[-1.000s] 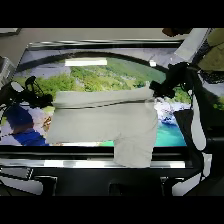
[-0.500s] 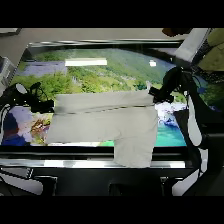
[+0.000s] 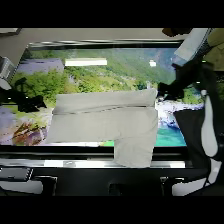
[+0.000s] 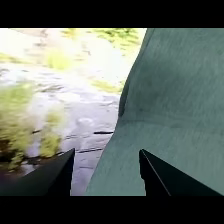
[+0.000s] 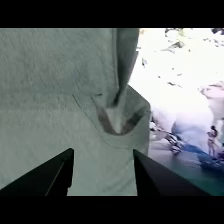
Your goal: Fold the clothes and pants, and hang the long-sleeved shirts on hangers.
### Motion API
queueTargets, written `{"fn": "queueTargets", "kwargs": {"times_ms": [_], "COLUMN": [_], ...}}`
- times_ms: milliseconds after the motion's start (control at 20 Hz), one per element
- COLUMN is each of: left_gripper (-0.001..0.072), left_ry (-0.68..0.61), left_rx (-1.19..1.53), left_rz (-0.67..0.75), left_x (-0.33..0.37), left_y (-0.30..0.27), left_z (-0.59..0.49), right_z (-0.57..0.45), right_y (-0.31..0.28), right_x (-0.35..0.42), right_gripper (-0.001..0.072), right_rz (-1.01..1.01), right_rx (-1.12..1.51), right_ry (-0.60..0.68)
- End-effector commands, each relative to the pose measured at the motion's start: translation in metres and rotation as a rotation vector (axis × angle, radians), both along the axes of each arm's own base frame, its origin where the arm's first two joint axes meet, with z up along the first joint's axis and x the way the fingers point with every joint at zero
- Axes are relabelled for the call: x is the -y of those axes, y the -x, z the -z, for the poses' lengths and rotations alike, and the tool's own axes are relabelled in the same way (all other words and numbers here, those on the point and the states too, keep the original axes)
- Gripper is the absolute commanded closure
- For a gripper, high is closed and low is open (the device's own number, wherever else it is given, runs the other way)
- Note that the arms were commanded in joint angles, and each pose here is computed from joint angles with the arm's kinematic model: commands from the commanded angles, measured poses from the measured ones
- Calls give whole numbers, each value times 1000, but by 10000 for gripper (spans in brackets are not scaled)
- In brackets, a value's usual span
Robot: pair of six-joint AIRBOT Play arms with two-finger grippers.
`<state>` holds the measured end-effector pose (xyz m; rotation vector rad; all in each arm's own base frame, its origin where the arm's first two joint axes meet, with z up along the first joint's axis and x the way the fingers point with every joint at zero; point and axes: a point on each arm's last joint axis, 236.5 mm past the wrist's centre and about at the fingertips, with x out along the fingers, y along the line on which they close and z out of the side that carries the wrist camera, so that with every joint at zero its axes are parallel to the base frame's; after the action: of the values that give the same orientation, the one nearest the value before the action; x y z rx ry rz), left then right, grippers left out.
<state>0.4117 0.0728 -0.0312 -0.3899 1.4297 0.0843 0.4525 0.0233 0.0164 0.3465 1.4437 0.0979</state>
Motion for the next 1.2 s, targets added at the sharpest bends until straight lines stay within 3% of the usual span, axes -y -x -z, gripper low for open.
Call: {"fn": "queueTargets", "kwargs": {"times_ms": [0,100,300,500,800,900,1150], "left_gripper": [240,240,241,241,241,241,241], "left_ry": [-8,27,88,96,98,98,98], "left_rx": [46,65,40,20,13,13,13], "left_rz": [-124,-204,-280,-283,-280,-280,-280], "left_x": [-24,-30,-26,-23,-23,-23,-23], "left_y": [35,60,92,97,97,97,97], "left_z": [-36,-38,-25,-16,-14,-14,-14], "right_z": [-30,-9,49,89,102,104,111], "right_y": [42,85,174,229,253,264,270], "right_x": [44,52,8,-18,-41,-46,-62], "right_gripper": [277,223,222,232,243,291,291], "right_rz": [66,146,168,175,229,240,304], "right_rx": [33,-40,-219,-326,-396,-438,-461], "right_ry": [-74,-158,-305,-347,-431,-444,-505]}}
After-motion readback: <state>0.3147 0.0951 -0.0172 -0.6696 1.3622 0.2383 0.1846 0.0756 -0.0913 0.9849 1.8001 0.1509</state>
